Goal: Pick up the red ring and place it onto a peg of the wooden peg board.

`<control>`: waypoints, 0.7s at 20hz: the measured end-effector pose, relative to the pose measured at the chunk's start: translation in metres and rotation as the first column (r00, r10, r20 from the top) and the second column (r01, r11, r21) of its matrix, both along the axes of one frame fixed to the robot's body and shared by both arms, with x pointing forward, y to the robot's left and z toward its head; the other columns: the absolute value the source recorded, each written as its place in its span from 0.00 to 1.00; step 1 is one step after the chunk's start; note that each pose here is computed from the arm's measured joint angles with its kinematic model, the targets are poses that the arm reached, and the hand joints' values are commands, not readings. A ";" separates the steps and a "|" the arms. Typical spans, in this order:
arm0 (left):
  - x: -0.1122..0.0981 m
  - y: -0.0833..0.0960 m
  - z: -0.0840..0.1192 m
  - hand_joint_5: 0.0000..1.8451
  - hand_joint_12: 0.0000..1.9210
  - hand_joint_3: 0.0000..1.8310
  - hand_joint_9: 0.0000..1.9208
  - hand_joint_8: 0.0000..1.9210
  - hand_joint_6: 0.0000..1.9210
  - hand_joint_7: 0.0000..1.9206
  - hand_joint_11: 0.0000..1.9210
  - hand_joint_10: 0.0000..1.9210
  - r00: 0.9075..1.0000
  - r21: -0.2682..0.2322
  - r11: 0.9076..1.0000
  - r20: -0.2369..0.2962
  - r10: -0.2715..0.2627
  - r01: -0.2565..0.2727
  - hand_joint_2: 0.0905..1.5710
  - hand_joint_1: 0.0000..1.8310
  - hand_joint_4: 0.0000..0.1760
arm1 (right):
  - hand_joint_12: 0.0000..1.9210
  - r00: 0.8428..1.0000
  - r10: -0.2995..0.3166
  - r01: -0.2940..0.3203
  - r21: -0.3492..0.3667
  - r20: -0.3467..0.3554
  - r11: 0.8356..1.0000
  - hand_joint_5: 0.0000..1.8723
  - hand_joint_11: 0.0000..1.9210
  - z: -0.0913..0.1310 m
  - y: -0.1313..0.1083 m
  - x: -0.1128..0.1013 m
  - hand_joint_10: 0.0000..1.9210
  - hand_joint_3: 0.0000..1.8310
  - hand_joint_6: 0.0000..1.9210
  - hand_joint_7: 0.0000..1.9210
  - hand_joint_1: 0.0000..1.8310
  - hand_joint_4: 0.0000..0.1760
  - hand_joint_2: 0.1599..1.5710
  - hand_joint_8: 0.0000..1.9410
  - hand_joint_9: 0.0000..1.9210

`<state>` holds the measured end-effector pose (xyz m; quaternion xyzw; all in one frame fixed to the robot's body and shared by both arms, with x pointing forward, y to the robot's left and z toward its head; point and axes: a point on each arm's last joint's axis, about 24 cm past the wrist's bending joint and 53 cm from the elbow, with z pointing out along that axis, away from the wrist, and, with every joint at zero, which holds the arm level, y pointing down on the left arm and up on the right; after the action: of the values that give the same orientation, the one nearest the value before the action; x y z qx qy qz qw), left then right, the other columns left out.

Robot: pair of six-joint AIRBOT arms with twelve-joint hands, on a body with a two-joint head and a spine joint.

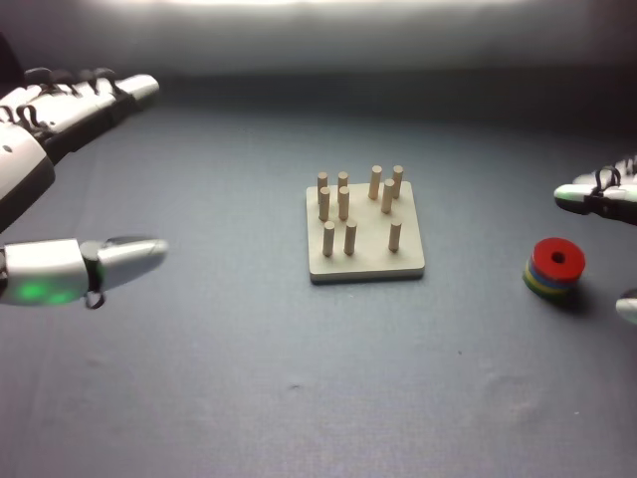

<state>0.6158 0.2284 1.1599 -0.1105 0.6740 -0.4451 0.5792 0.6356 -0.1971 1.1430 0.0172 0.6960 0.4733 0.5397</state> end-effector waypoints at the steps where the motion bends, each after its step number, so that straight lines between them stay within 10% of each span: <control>1: 0.000 0.000 0.003 0.02 0.00 0.01 0.01 0.00 0.01 0.01 0.00 0.00 1.000 -0.005 1.000 0.010 0.000 0.000 0.62 0.16 0.00 | 0.25 1.000 0.000 0.000 0.001 0.000 1.000 0.12 0.00 0.000 0.000 0.000 0.00 0.00 0.00 0.08 0.34 0.32 0.76 0.00 0.07; 14: -0.001 -0.001 0.001 0.02 0.00 0.00 0.02 0.00 0.00 0.03 0.01 0.01 1.000 -0.002 1.000 0.005 -0.004 0.004 0.64 0.17 0.00 | 0.25 0.996 0.083 -0.085 -0.115 -0.017 0.990 0.15 0.01 -0.007 0.036 0.030 0.00 0.00 0.00 0.13 0.51 0.38 0.59 0.00 0.11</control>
<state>0.6153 0.2275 1.1611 -0.1087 0.6722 -0.4472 0.5799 0.6655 -0.1607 1.1364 -0.0405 0.7257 0.4544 0.5150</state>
